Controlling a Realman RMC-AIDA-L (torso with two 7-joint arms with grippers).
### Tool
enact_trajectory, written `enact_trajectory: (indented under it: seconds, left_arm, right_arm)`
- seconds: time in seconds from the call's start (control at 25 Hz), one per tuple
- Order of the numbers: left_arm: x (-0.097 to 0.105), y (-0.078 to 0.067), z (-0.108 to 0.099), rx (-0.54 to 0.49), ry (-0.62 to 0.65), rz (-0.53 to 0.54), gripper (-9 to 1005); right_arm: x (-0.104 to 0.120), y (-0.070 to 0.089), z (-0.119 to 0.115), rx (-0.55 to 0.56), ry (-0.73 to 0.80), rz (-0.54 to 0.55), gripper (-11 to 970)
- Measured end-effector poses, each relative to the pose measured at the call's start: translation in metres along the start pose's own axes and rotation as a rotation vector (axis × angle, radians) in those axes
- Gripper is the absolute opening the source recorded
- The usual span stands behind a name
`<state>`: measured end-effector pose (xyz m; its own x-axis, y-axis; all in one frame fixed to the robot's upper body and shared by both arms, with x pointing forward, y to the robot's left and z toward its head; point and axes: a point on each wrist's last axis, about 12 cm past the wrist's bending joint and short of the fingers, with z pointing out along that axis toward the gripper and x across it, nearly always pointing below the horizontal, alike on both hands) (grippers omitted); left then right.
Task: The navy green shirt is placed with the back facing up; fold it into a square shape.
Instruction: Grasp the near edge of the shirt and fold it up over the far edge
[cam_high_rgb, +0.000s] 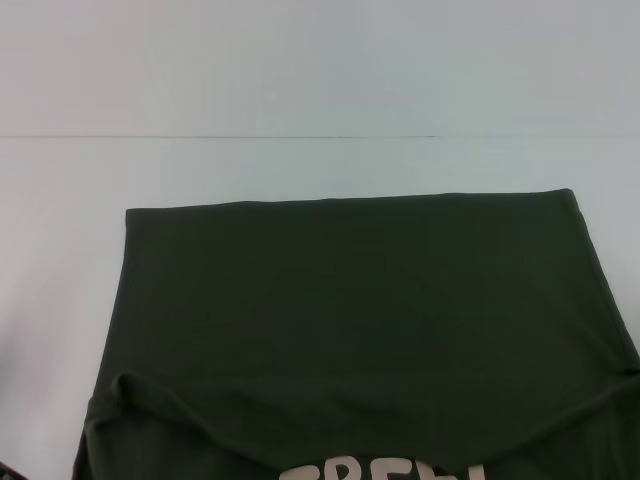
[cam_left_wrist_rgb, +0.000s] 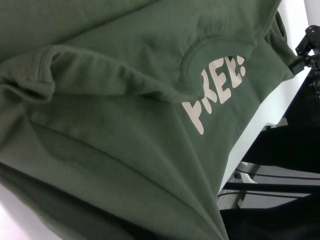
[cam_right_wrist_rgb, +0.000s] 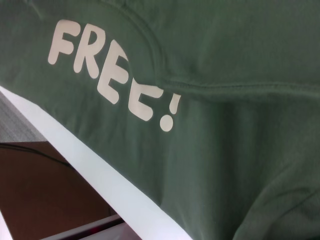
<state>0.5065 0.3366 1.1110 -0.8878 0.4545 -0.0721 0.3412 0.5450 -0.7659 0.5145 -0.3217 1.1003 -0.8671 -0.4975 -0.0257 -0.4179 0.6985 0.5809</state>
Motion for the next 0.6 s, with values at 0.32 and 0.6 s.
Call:
enact_trajectory:
  seconds: [0.32, 0.6]
  left_arm:
    - [-0.007, -0.003, -0.013, 0.075, -0.181, 0.071, 22]
    - [-0.023, -0.003, -0.034, 0.092, -0.439, 0.064, 23]
  right_arm:
    - [-0.007, -0.002, -0.018, -0.076, -0.215, 0.010, 53]
    - [-0.012, -0.023, -0.042, -0.155, -0.518, 0.113, 53]
